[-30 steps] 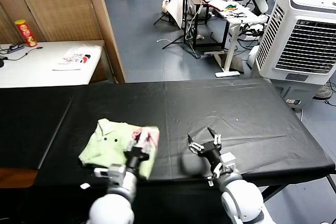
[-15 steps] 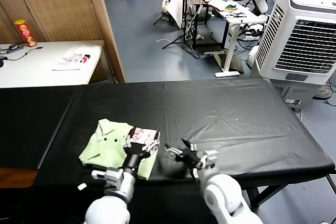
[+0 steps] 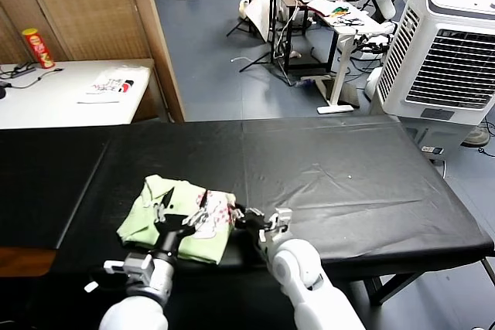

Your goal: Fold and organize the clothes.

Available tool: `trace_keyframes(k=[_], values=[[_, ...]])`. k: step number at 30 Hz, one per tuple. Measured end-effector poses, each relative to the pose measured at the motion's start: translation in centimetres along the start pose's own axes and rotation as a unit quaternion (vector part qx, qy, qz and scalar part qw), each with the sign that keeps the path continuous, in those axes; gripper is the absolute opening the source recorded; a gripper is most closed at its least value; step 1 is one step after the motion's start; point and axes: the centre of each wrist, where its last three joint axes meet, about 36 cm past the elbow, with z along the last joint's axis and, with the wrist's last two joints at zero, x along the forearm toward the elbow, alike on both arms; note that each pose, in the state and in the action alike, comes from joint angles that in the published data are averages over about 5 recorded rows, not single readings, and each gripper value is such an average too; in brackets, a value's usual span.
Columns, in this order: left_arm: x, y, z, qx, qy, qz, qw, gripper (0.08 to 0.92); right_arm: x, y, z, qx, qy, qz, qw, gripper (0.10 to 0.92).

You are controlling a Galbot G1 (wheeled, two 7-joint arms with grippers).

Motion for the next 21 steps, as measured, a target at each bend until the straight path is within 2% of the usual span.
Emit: trace_keyframes(k=[2,4,8,12,14,17,19,21], values=[[0.1,0.2,0.0,0.000,-0.002,-0.003,1.000,0.798,-0.3,-0.5,-0.2,0.006,-0.002,0.001,1.000,0.149],[0.3,0.5,0.1,-0.001,-0.006,-0.007,1.000,0.798,-0.6,-1.1,-0.5,0.022,-0.010,0.003,1.000,0.123],[0.5,0.8,0.6,-0.006,-0.017,-0.013,1.000,0.798,-1.2,-3.1,-1.7,0.094,-0.043,0.007,0.995,0.122],[0.7,1.2,1.6,-0.021,-0.036,-0.017,0.999,0.798,-1.6,-5.9,-3.2,0.195,-0.074,0.014,0.978,0.144],[0.8,1.5,2.2,-0.027,-0.045,-0.017,0.998,0.798,-1.2,-7.4,-3.9,0.234,-0.080,0.017,0.969,0.212],[1.0,1.9,3.1,-0.029,-0.053,-0.014,0.998,0.798,0.2,-9.0,-4.4,0.269,-0.085,0.032,0.959,0.374],[1.1,2.1,3.6,-0.025,-0.047,-0.015,0.998,0.798,1.7,-9.6,-4.3,0.284,-0.091,0.050,0.953,0.491],[1.2,2.1,3.8,-0.019,-0.032,-0.021,0.999,0.798,3.4,-9.7,-3.7,0.293,-0.101,0.071,0.948,0.591]])
